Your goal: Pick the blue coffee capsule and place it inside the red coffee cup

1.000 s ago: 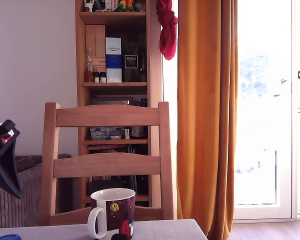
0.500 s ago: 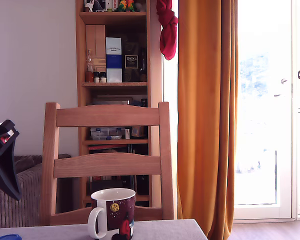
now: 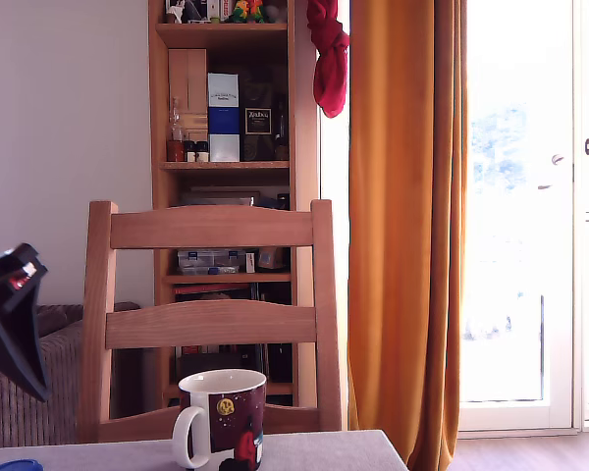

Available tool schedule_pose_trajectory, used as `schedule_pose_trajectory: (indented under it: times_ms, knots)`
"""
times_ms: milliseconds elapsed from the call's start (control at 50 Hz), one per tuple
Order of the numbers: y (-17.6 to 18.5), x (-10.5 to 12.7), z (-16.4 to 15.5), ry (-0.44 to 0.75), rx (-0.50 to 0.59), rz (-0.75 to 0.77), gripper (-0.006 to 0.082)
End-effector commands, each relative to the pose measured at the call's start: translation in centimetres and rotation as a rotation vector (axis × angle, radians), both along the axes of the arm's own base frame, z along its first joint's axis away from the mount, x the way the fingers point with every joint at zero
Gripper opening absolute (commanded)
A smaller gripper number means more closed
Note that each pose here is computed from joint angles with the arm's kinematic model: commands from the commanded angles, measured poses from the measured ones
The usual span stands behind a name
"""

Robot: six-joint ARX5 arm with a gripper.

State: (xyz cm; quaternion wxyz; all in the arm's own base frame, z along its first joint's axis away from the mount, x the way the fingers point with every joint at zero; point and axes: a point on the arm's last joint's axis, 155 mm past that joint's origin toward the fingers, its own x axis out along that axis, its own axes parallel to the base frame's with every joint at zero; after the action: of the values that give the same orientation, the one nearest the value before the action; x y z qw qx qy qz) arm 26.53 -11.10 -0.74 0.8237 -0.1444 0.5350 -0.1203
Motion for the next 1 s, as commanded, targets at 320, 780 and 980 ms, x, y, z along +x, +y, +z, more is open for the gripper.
schedule_pose_trajectory:
  times_ms: [320, 780, 980]
  knots:
    - [1.0, 2.0, -3.3, 0.166, 0.143, -0.025, 0.0795]
    - [1.1, 3.2, -5.9, 0.228, 0.186, -0.044, 0.0795]
    - [1.1, 3.1, -7.0, 0.252, 0.192, -0.047, 0.0795]
